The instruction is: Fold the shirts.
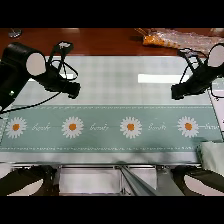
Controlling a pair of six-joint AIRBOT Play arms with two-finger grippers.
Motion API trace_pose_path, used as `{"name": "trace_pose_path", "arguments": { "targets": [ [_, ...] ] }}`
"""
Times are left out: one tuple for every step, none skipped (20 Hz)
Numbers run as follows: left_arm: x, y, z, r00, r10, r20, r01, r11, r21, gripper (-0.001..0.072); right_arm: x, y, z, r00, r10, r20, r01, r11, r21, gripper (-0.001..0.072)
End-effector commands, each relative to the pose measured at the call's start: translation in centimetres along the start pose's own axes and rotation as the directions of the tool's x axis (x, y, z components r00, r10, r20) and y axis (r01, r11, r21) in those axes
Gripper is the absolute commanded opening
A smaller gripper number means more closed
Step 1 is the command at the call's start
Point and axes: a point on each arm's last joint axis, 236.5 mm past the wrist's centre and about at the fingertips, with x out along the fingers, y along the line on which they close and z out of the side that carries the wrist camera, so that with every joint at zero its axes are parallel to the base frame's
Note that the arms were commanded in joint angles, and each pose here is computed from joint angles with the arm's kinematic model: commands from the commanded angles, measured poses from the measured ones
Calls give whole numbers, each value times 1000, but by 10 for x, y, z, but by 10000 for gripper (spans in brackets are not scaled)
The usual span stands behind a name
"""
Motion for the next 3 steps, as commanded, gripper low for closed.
{"name": "trace_pose_path", "arguments": {
  "targets": [
    [0,0,0,1000,0,0,0,1000,2,720,0,0,0,1000,0,0,0,1000,-1,596],
    [0,0,0,1000,0,0,0,1000,2,720,0,0,0,1000,0,0,0,1000,-1,596],
    [0,0,0,1000,0,0,0,1000,2,720,0,0,0,1000,0,0,0,1000,-1,595]
  ]
}}
